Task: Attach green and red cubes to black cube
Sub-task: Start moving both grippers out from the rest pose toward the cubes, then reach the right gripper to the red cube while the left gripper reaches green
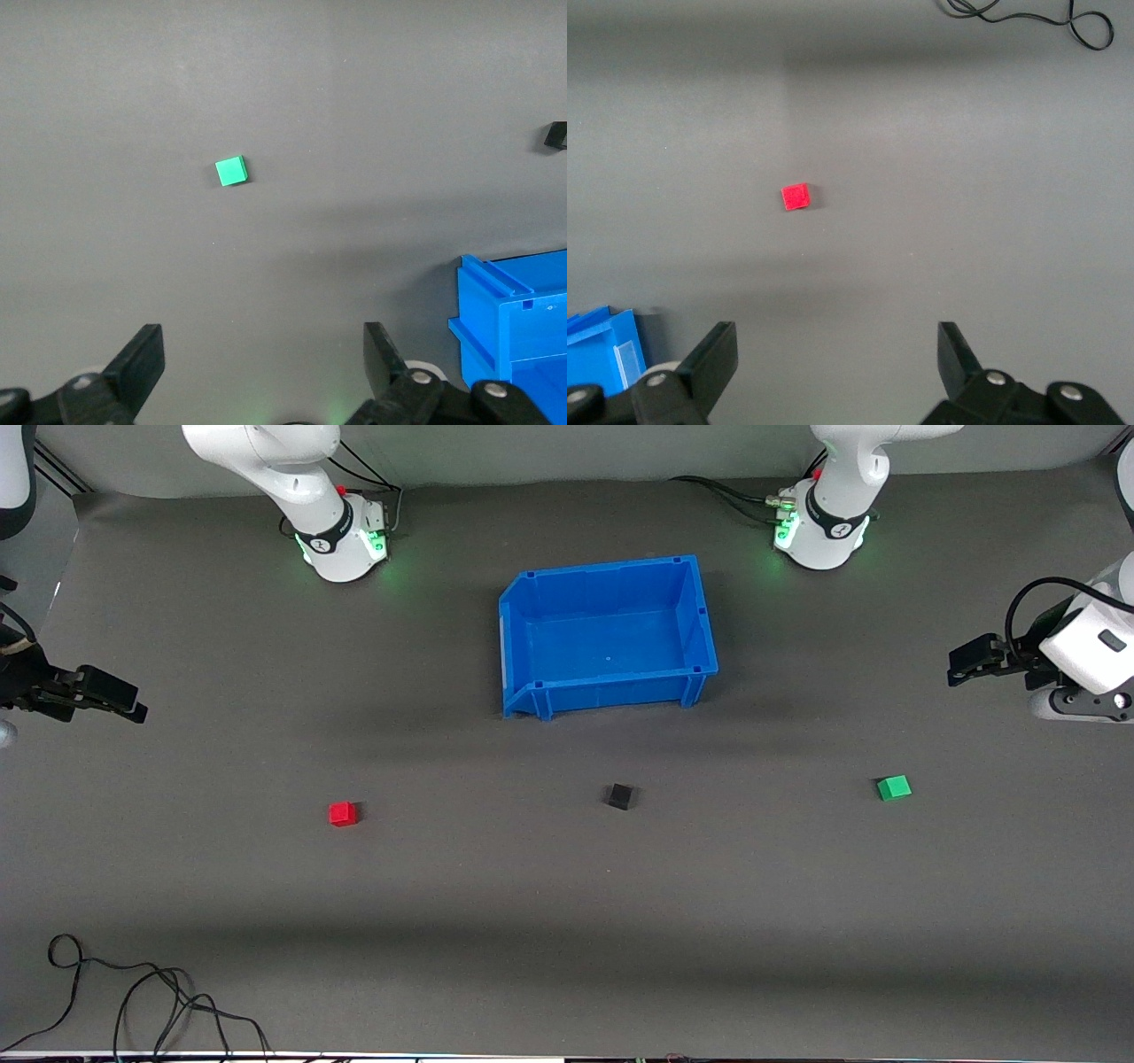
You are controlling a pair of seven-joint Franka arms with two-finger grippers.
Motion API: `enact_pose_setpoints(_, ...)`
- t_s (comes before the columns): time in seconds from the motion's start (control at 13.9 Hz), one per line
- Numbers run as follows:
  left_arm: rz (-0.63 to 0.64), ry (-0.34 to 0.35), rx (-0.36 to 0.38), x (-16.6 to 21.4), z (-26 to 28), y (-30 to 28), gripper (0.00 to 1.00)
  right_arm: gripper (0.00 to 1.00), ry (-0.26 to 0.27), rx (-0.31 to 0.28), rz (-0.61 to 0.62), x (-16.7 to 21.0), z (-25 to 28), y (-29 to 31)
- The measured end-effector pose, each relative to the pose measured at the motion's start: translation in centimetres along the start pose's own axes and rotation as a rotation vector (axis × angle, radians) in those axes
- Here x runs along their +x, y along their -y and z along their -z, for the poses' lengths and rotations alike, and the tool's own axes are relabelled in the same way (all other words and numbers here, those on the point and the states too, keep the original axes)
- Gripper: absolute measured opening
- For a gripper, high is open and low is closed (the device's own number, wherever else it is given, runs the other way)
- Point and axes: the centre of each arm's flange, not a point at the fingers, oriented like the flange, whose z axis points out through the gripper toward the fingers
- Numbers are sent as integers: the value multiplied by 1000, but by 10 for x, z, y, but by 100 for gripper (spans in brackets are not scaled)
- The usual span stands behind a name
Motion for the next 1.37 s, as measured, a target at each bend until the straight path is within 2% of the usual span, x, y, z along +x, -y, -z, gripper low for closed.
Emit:
enact_pose_setpoints(0.43,24,6,-3,4,-10,14,100,100,-3,0,-35,0,0,0)
enact_pose_setpoints(0.57,37,10,-5,11,-28,22,100,100,-6,1,-174,1,1,0)
enact_pose_setpoints(0.79,39,22,-8,29,-66,25,100,100,-9,4,-477,7,0,3)
enact_pose_setpoints(0.93,42,24,-10,43,-91,28,100,100,-2,29,-682,13,-2,9)
enact_pose_setpoints(1.15,51,36,-12,62,-132,36,100,100,66,94,-959,22,-16,17)
enact_pose_setpoints(1.37,70,33,-15,75,-171,50,100,100,199,152,-1089,37,-58,16)
